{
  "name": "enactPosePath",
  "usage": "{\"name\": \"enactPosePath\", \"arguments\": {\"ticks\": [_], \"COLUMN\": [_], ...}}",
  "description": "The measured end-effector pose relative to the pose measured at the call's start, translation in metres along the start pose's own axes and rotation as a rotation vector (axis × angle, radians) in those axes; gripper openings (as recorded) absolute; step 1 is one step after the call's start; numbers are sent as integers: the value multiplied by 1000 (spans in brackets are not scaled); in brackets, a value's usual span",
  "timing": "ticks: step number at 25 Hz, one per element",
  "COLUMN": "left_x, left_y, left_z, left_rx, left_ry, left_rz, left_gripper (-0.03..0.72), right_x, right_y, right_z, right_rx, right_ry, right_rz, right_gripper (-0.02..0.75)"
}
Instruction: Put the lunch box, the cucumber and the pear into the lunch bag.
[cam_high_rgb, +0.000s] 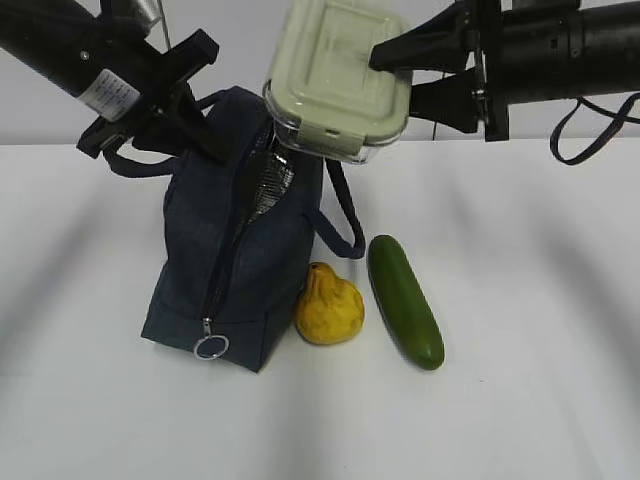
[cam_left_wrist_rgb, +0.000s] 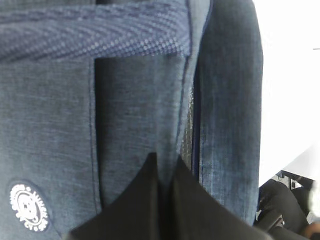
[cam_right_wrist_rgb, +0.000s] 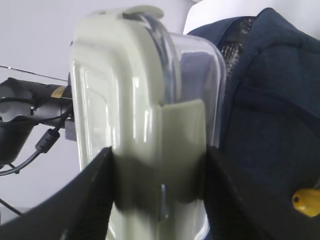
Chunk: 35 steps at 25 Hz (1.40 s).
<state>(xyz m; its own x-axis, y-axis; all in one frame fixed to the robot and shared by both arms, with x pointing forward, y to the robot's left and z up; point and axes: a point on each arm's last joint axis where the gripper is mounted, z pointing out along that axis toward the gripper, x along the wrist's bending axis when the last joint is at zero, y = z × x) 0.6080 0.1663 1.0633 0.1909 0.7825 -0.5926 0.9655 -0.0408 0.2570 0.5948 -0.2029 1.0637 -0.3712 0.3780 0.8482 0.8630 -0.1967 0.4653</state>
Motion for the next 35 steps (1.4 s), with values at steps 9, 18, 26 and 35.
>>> {"name": "enactPosePath", "arguments": {"ticks": [9, 18, 26, 35], "left_x": [0, -3, -17, -25], "left_y": [0, 1, 3, 3], "left_z": [0, 0, -1, -2], "left_rx": [-3, -10, -34, -42], "left_ry": [0, -38, -189, -258], "left_rz": [1, -1, 4, 12], "left_gripper": [1, 1, 1, 1], "right_x": [-17, -48, -47, -20], "right_y": [-13, -20, -18, 1], "right_z": [32, 37, 57, 89], "right_rx": [77, 125, 141, 161], "right_ry": [-23, -188, -188, -133], "right_rz": [69, 160, 171, 91], "right_gripper": [381, 381, 381, 381]}}
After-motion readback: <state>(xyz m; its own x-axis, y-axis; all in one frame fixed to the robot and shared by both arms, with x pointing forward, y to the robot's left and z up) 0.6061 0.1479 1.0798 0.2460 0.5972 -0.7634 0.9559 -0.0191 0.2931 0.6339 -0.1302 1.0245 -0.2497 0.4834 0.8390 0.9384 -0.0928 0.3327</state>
